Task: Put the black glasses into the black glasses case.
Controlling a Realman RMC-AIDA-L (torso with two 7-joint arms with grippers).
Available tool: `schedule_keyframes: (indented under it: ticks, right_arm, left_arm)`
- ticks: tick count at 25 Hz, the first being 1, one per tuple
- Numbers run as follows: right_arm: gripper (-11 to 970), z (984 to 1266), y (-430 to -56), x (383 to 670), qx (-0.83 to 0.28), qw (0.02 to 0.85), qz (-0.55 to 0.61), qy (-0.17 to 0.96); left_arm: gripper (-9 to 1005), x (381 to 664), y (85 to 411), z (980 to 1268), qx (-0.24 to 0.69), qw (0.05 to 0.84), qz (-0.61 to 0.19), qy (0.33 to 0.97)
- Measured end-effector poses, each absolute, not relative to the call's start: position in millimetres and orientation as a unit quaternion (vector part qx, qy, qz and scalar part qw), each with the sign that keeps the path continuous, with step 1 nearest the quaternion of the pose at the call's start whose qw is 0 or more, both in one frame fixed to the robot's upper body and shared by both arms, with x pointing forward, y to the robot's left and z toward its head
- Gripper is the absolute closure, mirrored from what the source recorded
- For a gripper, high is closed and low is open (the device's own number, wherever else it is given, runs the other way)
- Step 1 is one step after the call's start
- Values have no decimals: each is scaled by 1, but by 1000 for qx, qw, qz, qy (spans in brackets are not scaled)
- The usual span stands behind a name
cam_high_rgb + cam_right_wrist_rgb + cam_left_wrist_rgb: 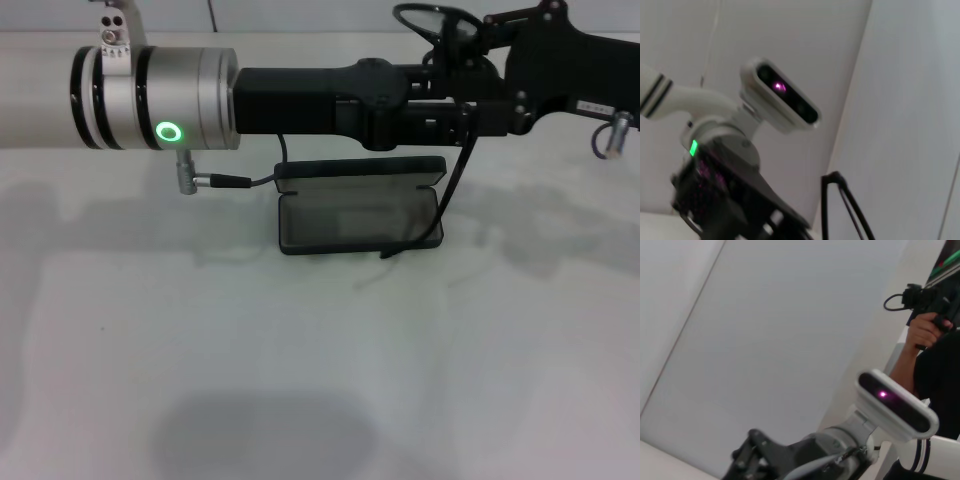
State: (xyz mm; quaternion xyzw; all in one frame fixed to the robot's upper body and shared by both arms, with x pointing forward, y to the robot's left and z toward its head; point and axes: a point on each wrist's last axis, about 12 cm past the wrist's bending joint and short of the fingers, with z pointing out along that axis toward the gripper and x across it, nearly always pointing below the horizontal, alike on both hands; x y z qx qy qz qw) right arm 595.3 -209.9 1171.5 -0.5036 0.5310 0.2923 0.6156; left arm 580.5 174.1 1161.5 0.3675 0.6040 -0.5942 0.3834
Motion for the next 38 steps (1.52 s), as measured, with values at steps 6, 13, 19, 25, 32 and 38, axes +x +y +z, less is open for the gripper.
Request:
schedule_keyframes:
  ticks: [6,13,19,25,32,38]
  right_arm:
    - [848,1170,-219,589,-497,618,304,528]
    - [848,1166,-233,591,-475,625,291,546]
    - [848,1173,-254,590,-419,663,298,544]
    - [847,1186,-269,579,-344,717,369,482]
    - [847,1190,-258,581,-317,714,417,464]
    - [847,1174,-235,593,-317,677,436,501]
  left_arm:
    - [302,581,171,1161,372,381,-591,606]
    - [302,578,176,1161,370,382,-597,601]
    - [302,571,187,1155,372,386,-594,600]
    - [303,568,186,1133,374,377,-560,636]
    - [303,560,158,1128,418,352,-565,618]
    - [303,555,148,1136,432,363,-592,575]
